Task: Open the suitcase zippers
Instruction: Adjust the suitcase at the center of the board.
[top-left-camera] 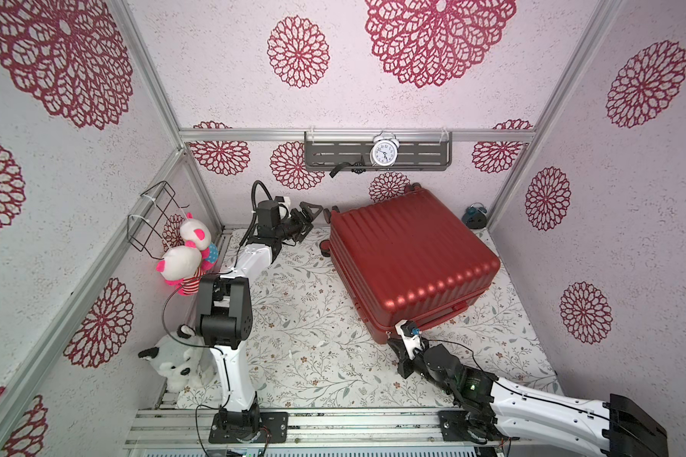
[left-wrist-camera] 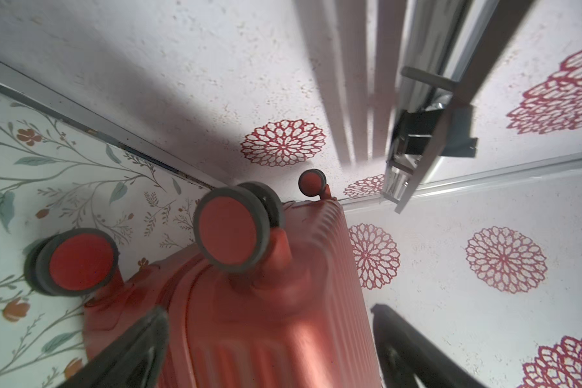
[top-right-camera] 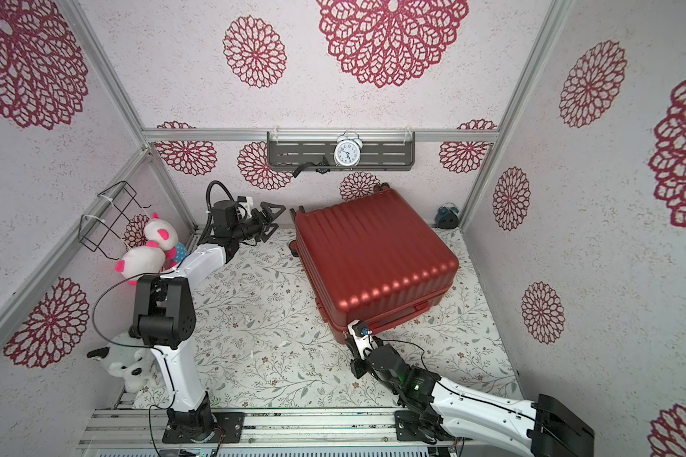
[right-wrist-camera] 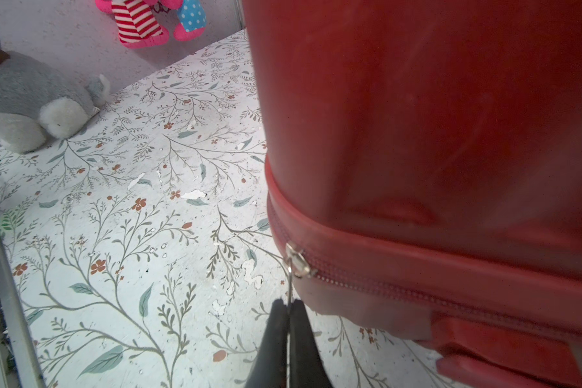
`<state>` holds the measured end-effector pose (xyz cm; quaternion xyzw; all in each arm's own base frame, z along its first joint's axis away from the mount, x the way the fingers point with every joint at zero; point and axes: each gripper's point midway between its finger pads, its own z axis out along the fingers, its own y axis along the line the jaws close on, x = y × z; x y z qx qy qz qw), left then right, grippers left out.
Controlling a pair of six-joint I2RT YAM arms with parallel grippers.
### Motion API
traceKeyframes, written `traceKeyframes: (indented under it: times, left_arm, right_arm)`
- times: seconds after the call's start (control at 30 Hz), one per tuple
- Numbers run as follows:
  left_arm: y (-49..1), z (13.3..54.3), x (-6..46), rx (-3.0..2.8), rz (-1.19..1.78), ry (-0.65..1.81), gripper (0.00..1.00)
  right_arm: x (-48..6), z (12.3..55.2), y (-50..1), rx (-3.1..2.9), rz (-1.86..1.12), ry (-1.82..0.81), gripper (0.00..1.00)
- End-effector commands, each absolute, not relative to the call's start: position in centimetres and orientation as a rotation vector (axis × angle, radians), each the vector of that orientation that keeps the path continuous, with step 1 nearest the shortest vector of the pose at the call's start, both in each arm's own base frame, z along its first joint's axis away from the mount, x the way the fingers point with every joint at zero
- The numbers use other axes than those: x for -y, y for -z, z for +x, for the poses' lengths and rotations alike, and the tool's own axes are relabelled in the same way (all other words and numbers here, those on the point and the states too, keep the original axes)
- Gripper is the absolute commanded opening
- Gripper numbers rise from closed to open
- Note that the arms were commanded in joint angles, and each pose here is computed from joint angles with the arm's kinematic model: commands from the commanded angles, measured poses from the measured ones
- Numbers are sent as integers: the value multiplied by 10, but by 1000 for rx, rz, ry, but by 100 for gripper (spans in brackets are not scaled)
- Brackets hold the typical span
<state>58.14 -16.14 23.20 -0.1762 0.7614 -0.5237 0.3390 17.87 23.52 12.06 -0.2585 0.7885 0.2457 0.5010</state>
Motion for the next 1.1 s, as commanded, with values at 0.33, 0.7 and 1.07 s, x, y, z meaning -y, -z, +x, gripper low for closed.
traceKeyframes:
  times: [0.33, 0.7, 1.07]
  left_arm:
    - [-219, 632, 194, -1906, -467, 1655, 99]
    - [-220, 642, 208, -1882, -459, 1716, 89]
    - [-210, 644, 216, -1884, -473, 1746, 94]
  right_arm:
    - [-243, 167, -135, -1855, -671, -664, 0]
    - [-244, 168, -134, -1856, -668, -659, 0]
    - [-246, 169, -133, -1859, -670, -664, 0]
